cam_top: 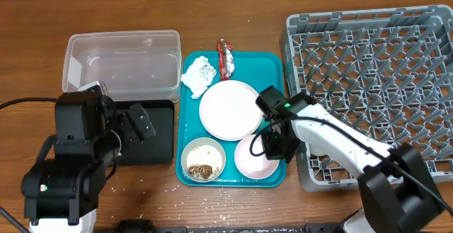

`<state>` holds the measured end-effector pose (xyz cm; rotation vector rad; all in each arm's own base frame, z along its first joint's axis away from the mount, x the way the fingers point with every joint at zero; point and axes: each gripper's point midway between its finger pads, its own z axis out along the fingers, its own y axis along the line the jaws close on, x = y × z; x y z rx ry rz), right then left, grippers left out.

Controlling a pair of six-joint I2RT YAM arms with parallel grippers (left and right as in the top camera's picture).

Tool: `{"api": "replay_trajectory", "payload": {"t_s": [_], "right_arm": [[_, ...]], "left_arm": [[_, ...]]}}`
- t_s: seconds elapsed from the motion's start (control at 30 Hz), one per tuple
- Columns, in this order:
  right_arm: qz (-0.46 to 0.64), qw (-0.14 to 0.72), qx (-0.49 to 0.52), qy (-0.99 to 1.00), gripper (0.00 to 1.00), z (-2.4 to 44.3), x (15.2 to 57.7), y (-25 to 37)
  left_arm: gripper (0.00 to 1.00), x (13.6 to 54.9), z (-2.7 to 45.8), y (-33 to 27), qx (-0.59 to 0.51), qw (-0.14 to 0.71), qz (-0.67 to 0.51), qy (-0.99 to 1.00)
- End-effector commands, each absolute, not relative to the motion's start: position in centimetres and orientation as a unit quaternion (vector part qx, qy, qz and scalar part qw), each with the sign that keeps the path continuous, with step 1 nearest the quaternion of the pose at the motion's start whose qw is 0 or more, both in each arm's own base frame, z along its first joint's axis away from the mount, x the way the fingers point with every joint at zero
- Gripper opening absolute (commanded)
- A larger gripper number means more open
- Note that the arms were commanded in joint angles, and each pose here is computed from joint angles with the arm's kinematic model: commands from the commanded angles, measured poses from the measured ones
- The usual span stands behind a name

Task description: Sort waste into correct bins and load items into the dishwasher

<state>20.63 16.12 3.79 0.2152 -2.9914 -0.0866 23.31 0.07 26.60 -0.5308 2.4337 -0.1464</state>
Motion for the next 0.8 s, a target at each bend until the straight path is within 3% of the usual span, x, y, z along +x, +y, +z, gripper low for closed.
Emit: {"api": "replay_trajectory", "payload": {"t_s": [0.0, 0.17, 0.27, 0.33, 0.53, 0.77], "right_arm": [[-0.014, -0.037, 0.034, -0.999, 0.04, 9.5, 23.5, 15.4], [0.018, -0.215, -0.042, -0.976, 0.04, 18.0, 26.6, 11.9], [0.109, -0.385, -0.19, -0.897, 0.04, 25.0, 28.2, 4.2], [0.156, -0.435, -0.262, -0.847, 0.04, 27.6, 28.3, -0.1], [0.244, -0.437, -0.4, -0.768, 0.04, 28.0, 29.6, -9.2], [0.339, -0.366, -0.375, -0.781, 0.04, 24.3, 32.8, -15.1]], "left_arm": [[1.0, 23.7, 26.8, 0.2, -0.208, 0.318, -0.051, 0.923], [1.0, 24.1, 26.2, 0.2, -0.209, 0.305, -0.047, 0.928], [1.0, 24.6, 25.5, 0.2, -0.21, 0.291, -0.043, 0.933], [1.0, 24.8, 25.1, 0.2, -0.209, 0.282, -0.042, 0.935], [1.0, 24.2, 23.4, -0.8, -0.204, 0.231, -0.057, 0.95], [1.0, 24.1, 23.4, -1.1, -0.202, 0.228, -0.067, 0.95]]}}
